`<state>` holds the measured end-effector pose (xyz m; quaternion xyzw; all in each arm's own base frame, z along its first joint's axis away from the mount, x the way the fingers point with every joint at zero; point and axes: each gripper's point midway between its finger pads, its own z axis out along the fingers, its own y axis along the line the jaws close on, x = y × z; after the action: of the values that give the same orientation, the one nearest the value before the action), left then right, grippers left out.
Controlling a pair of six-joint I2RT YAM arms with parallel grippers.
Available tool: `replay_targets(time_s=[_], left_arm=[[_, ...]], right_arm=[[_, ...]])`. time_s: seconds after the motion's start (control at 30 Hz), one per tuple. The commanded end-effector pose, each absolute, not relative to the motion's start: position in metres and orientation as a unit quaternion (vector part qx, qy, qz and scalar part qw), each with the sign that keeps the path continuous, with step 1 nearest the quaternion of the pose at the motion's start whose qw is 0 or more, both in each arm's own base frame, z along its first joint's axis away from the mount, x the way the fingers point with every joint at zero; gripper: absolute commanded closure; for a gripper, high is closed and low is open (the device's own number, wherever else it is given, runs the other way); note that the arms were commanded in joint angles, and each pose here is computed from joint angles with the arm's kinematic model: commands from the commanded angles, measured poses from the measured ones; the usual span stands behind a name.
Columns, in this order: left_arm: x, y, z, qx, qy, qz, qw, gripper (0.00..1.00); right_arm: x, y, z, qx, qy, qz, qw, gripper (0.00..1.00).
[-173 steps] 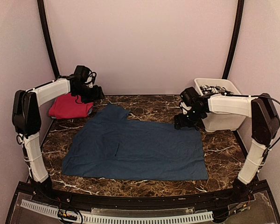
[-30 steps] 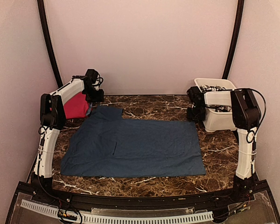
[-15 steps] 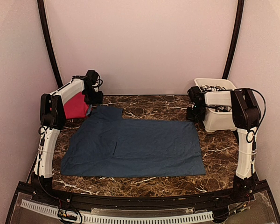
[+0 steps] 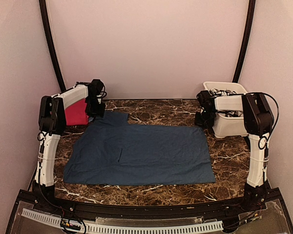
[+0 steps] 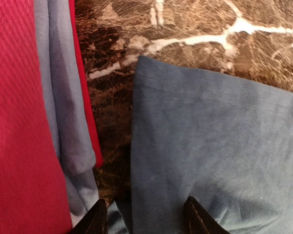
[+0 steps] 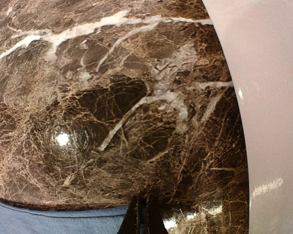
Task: Fold and stack the mixed laundry pile
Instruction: Pick up the 1/3-folded T-shirt from the center of the board.
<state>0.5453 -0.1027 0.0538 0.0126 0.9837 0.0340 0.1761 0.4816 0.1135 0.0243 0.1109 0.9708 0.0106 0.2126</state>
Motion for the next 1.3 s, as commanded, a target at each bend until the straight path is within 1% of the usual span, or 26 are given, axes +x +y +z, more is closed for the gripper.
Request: replay_targets(time_s=[0.0,0.07,0.17,0.23,0.27,0.4,0.43,0.5,0.63,0.77,0.97,1.13,1.2,1.27], left_arm=[[0.536,-0.111,0.135,0.018,0.968,0.034,0.249,0.46],[0.534,-0.107,0.154,0.013,0.963,0.04,0.266,0.46],[0.527,-0.099,0.156,0.01,0.964,0.057,0.259,0.49],[0.52,-0.094,0.152,0.006,0.967,0.071,0.245,0.54],[0.515,-0.094,0.148,0.009,0.969,0.072,0.235,0.57],[0.512,-0.113,0.132,0.037,0.973,0.037,0.223,0.72],[0.512,-0.116,0.128,0.037,0.974,0.029,0.222,0.74],[0.513,-0.12,0.116,0.038,0.977,0.021,0.211,0.76],[0.512,-0.131,0.079,0.044,0.983,0.007,0.179,0.77],[0.515,-0.145,0.053,0.062,0.984,0.003,0.166,0.77],[0.524,-0.189,0.027,0.096,0.983,-0.032,0.154,0.77],[0.528,-0.22,0.018,0.124,0.98,-0.039,0.148,0.76],[0.532,-0.228,0.023,0.122,0.979,-0.044,0.157,0.75],[0.539,-0.221,0.039,0.107,0.978,-0.035,0.175,0.72]], right_arm=[[0.478,0.113,0.025,0.107,0.972,0.018,0.21,1.0],[0.478,0.113,0.024,0.106,0.972,0.017,0.21,1.0],[0.478,0.113,0.024,0.106,0.972,0.017,0.21,1.0],[0.479,0.113,0.024,0.106,0.971,0.018,0.212,1.0],[0.48,0.113,0.025,0.106,0.971,0.019,0.213,1.0],[0.48,0.113,0.026,0.107,0.971,0.018,0.214,1.0],[0.48,0.113,0.027,0.107,0.97,0.018,0.215,1.0],[0.48,0.113,0.029,0.108,0.97,0.019,0.218,1.0],[0.479,0.112,0.032,0.108,0.969,0.018,0.221,1.0],[0.48,0.112,0.037,0.107,0.968,0.019,0.227,1.0],[0.478,0.107,0.041,0.111,0.966,0.008,0.232,1.0],[0.479,0.105,0.043,0.11,0.966,0.004,0.234,1.0],[0.48,0.106,0.044,0.11,0.966,0.005,0.235,1.0],[0.48,0.106,0.044,0.109,0.966,0.005,0.235,1.0]])
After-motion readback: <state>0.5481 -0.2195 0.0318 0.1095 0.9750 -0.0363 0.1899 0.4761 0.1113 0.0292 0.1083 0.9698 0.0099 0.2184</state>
